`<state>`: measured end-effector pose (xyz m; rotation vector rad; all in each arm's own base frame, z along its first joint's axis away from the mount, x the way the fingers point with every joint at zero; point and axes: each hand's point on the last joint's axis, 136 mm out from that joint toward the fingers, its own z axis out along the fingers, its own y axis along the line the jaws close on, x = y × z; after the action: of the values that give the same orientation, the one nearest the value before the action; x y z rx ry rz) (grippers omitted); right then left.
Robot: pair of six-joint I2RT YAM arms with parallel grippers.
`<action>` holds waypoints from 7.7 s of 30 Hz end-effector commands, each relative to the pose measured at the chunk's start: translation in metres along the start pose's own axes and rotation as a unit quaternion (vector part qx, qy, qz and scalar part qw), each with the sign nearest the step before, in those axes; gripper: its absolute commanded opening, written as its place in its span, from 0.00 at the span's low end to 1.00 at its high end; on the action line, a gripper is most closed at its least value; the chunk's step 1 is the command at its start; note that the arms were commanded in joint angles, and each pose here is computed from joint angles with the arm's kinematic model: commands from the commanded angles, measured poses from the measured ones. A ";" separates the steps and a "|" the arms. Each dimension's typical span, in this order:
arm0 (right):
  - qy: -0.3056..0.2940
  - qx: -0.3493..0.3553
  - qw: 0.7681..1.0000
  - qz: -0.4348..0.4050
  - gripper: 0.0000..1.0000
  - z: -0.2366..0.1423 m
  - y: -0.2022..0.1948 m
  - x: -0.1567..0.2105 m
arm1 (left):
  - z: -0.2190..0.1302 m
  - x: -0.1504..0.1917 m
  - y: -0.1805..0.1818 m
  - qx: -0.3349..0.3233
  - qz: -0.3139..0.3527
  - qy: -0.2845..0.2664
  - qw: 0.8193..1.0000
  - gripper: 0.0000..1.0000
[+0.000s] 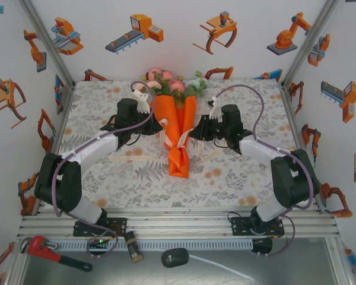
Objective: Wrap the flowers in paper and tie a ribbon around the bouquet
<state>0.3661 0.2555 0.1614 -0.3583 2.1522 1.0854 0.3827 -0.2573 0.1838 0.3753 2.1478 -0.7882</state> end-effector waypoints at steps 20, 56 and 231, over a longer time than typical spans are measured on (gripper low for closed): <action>0.034 0.181 0.982 0.049 0.69 -0.048 -0.064 0.071 | -0.002 -0.011 0.003 -0.021 0.046 -0.009 0.999 0.05; -0.083 0.221 0.965 -0.117 0.00 -0.078 -0.006 -0.015 | -0.023 -0.020 -0.015 0.005 0.073 -0.042 0.996 0.05; -0.022 -0.096 0.992 -0.077 0.00 0.016 0.070 -0.015 | -0.062 0.034 0.034 -0.135 -0.249 0.099 0.954 0.00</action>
<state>0.3318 0.3124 0.2164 -0.6685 1.8719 1.2414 0.3645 -0.2095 0.1686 -0.0992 2.4924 -0.7666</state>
